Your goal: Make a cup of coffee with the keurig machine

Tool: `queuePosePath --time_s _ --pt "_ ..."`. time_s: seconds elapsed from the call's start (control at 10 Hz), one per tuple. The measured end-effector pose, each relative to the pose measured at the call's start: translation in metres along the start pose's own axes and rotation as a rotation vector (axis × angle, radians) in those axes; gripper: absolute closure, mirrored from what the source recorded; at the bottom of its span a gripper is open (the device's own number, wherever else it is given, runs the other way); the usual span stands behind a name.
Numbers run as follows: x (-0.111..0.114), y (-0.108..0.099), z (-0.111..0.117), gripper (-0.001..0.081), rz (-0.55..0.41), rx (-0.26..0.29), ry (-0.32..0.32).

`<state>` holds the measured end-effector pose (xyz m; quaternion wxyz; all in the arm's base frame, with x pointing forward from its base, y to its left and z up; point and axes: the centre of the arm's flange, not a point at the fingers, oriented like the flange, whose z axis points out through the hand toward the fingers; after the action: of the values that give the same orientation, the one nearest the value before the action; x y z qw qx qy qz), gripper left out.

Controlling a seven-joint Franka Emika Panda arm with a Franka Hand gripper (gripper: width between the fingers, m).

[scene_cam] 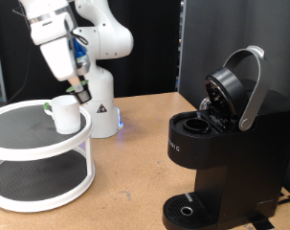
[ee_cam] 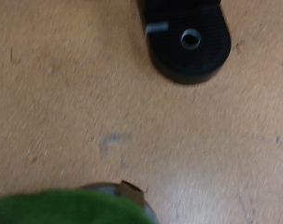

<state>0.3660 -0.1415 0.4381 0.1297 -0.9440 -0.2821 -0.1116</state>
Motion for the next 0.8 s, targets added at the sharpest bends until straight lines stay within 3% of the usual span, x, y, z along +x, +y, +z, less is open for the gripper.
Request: queuePosePath --time_s 0.4,0.6,0.8 --pt "0.053 -0.03 -0.002 0.032 0.022 0.007 0.085" --pt "0.059 -0.033 -0.002 0.032 0.036 0.006 0.083" --pt "0.064 -0.037 0.0 0.032 -0.029 0.012 0.089"
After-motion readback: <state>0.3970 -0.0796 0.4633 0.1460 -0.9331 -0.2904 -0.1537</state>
